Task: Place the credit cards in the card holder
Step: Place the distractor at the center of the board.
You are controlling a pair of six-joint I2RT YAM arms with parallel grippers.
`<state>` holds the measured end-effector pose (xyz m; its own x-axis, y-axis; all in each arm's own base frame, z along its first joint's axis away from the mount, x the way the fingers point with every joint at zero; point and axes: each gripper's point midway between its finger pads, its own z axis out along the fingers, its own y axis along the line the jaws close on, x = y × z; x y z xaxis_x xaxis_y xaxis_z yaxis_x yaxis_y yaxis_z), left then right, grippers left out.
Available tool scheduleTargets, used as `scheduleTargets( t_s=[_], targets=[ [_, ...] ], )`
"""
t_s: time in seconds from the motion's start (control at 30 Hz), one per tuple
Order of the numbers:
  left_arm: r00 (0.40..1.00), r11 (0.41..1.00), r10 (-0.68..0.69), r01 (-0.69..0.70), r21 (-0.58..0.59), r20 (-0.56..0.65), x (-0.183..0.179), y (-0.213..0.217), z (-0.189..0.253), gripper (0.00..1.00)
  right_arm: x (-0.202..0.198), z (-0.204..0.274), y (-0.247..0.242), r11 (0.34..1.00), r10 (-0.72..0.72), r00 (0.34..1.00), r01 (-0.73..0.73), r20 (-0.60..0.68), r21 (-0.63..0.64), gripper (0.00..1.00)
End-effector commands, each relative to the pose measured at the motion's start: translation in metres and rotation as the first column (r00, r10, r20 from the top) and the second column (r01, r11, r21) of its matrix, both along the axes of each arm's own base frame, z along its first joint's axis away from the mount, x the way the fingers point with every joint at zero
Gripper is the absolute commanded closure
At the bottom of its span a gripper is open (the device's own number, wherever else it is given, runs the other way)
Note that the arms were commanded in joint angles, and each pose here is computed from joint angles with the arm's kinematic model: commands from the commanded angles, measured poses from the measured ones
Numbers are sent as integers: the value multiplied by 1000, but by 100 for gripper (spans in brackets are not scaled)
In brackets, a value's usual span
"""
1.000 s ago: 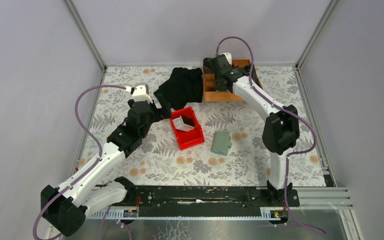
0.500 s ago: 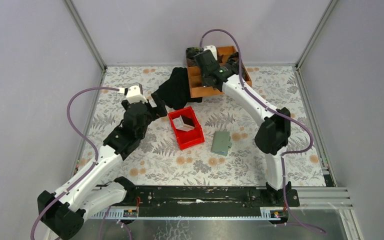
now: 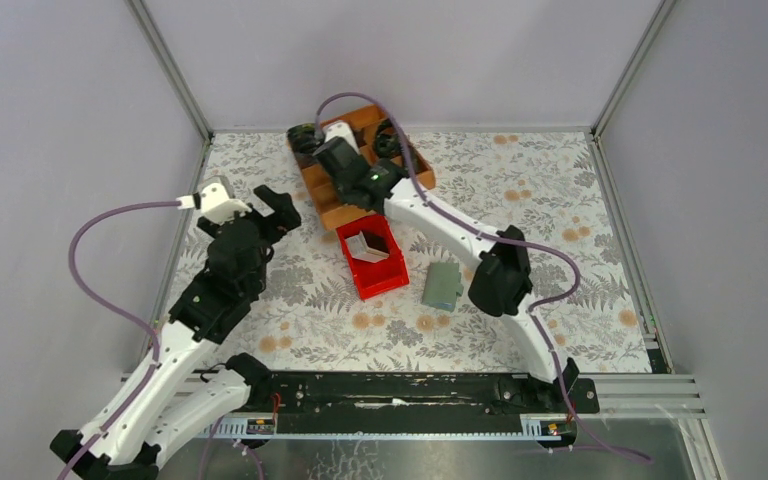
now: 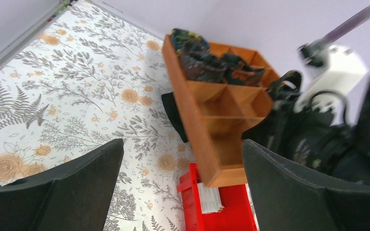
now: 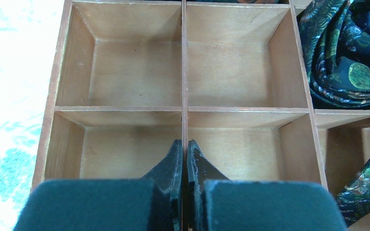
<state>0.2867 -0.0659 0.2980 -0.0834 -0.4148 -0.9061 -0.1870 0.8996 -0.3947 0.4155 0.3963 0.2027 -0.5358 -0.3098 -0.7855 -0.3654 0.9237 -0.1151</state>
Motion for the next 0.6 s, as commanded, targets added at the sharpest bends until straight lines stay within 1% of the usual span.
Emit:
scheduleTargets(
  t_s=[0.0, 0.17, 0.3, 0.57],
  targets=[
    [991, 990, 129, -128, -53, 21, -20, 29, 12, 0, -1, 119, 61, 963, 9, 953, -89, 304, 253, 100],
    [979, 977, 201, -198, -79, 34, -37, 50, 18, 0, -30, 117, 113, 937, 108, 938, -207, 328, 281, 100],
    [968, 965, 248, -244, -93, 38, -48, 64, 20, 0, -52, 104, 146, 910, 182, 931, -281, 316, 304, 100],
    [946, 941, 322, -315, -125, 39, -62, 80, 21, 0, -85, 74, 194, 851, 317, 896, -414, 311, 325, 100]
  ],
)
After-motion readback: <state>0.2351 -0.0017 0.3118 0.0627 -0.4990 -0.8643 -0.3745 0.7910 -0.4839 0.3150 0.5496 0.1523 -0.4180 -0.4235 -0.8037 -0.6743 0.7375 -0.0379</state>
